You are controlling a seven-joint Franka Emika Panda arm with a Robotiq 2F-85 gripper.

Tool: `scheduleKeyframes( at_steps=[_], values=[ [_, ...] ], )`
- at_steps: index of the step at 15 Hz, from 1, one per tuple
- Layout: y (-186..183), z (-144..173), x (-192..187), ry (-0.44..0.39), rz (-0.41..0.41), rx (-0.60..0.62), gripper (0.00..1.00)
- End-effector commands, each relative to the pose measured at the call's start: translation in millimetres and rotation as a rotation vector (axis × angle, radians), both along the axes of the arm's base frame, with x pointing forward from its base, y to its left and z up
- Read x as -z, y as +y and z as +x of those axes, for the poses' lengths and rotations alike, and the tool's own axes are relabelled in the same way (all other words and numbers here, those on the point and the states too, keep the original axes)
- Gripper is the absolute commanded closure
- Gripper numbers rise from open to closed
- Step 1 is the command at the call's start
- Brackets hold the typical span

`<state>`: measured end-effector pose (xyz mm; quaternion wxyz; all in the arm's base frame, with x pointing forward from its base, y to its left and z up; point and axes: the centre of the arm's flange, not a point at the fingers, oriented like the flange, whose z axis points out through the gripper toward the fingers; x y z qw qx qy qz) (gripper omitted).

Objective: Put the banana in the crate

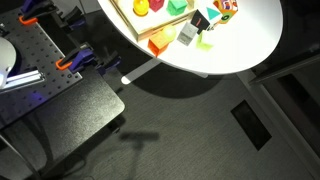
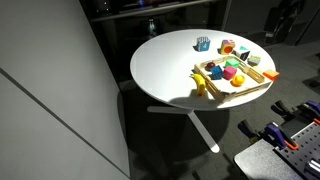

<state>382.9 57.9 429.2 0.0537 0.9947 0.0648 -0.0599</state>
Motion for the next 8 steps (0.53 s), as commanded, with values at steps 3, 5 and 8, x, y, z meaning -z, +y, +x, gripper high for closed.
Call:
scheduleKeyframes(
  at_steps=[3,5,8],
  values=[
    [25.6,49.7,19.1,-0.02,-0.025,0.041,0.0],
    [31.9,58.2,31.2,-0.034,-0.022,0.079,0.0],
    [38.0,68.1,46.8,-0.053,-0.006,0.141,0.0]
  ],
)
